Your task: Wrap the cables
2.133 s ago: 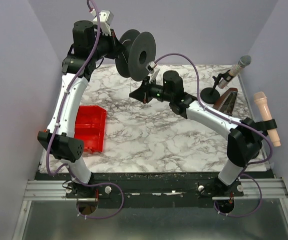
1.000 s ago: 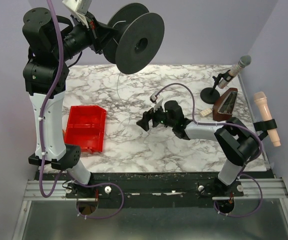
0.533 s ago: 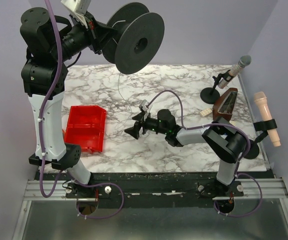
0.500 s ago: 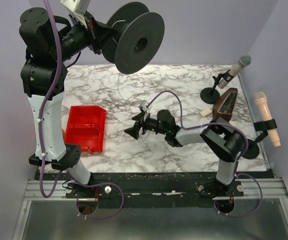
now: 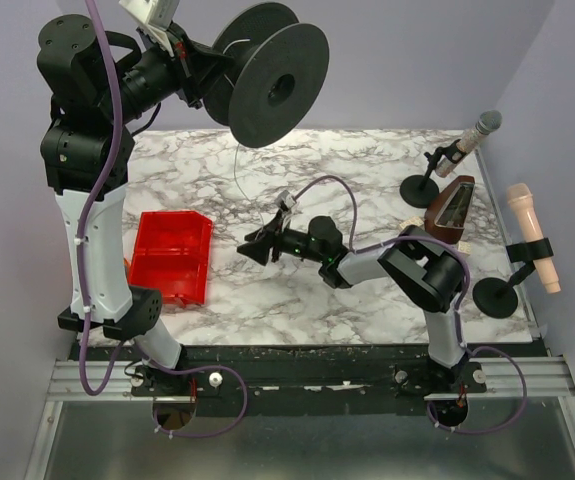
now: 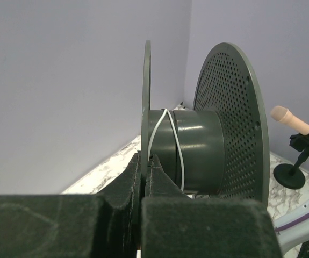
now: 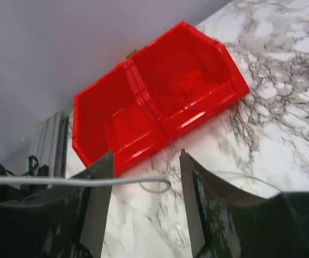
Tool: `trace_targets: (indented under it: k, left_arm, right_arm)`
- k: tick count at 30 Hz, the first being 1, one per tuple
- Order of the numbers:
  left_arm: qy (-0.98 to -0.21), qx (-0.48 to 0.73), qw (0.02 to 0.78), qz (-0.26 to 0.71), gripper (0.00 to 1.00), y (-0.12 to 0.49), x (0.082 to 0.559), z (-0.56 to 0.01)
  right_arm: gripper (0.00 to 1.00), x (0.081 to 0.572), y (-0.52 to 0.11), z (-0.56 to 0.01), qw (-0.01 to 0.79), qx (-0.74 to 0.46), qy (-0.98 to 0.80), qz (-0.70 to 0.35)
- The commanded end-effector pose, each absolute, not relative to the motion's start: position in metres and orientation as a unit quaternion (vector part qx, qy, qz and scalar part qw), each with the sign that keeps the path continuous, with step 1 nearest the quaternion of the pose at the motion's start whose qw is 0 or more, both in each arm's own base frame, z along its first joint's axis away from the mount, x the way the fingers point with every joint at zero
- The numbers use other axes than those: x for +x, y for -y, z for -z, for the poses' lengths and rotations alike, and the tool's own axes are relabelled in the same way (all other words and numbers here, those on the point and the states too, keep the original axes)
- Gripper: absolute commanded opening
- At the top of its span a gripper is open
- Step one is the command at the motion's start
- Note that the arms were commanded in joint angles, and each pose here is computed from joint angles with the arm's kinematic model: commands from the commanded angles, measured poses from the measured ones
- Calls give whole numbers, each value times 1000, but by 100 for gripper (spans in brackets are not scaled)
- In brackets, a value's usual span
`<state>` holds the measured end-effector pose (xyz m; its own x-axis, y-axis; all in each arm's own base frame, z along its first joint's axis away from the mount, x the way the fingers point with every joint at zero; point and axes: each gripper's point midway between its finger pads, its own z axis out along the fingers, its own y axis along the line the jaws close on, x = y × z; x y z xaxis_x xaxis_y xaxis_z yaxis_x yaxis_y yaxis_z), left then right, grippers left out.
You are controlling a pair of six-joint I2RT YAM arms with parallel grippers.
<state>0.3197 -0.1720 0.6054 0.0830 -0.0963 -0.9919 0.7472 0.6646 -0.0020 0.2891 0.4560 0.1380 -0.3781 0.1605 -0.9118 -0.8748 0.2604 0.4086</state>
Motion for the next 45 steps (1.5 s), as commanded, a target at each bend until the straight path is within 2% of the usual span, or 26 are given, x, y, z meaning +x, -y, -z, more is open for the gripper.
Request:
trace_targets:
  k: [1, 3, 4, 8, 11, 15, 18, 22, 25, 31, 36, 41, 45]
  left_arm:
    - [-563, 280, 712, 313, 0, 172, 305, -633]
    - [-560, 282, 713, 314, 0, 172, 302, -634]
    - [-559, 286, 712, 314, 0, 172, 300, -634]
    - [-558, 340, 692, 308, 0, 176, 283, -619]
    - [-572, 403, 659, 276, 0, 175, 275, -583]
    - [-620, 457, 608, 192, 0, 156, 284, -520]
    - [-654, 501, 550, 137, 0, 143, 292, -464]
    - [-695, 552, 444, 124, 0, 141, 291, -374]
    - [-716, 552, 410, 120, 0, 143, 297, -336]
    - [-746, 500, 433, 80, 0, 145, 340, -311]
    - [-750, 494, 435, 59, 0, 172, 358, -293]
    - [-778, 394, 490, 23, 0, 171, 412, -297]
    - [-760, 331, 559, 6, 0, 174, 449, -324]
  right_arm:
    - [36, 291, -467, -151, 470, -269, -619, -569]
    - [6, 299, -459, -146, 467, -248, -635, -563]
    - [1, 306, -450, -145, 467, -227, -646, -560]
    - [1, 362, -370, -148, 490, -109, -679, -536]
    - [1, 393, -294, -163, 532, -45, -690, -489]
    - [0, 412, -232, -199, 569, -36, -708, -417]
    - [1, 416, -217, -240, 595, -74, -713, -363]
    - [1, 422, -214, -299, 608, -118, -716, -323]
    - [1, 417, -227, -328, 582, -138, -723, -346]
    - [1, 397, -267, -353, 552, -183, -738, -343]
    - [1, 380, -303, -378, 526, -215, -746, -348]
    - [1, 356, -322, -387, 479, -233, -761, -370]
    - [1, 331, -337, -390, 447, -259, -764, -385]
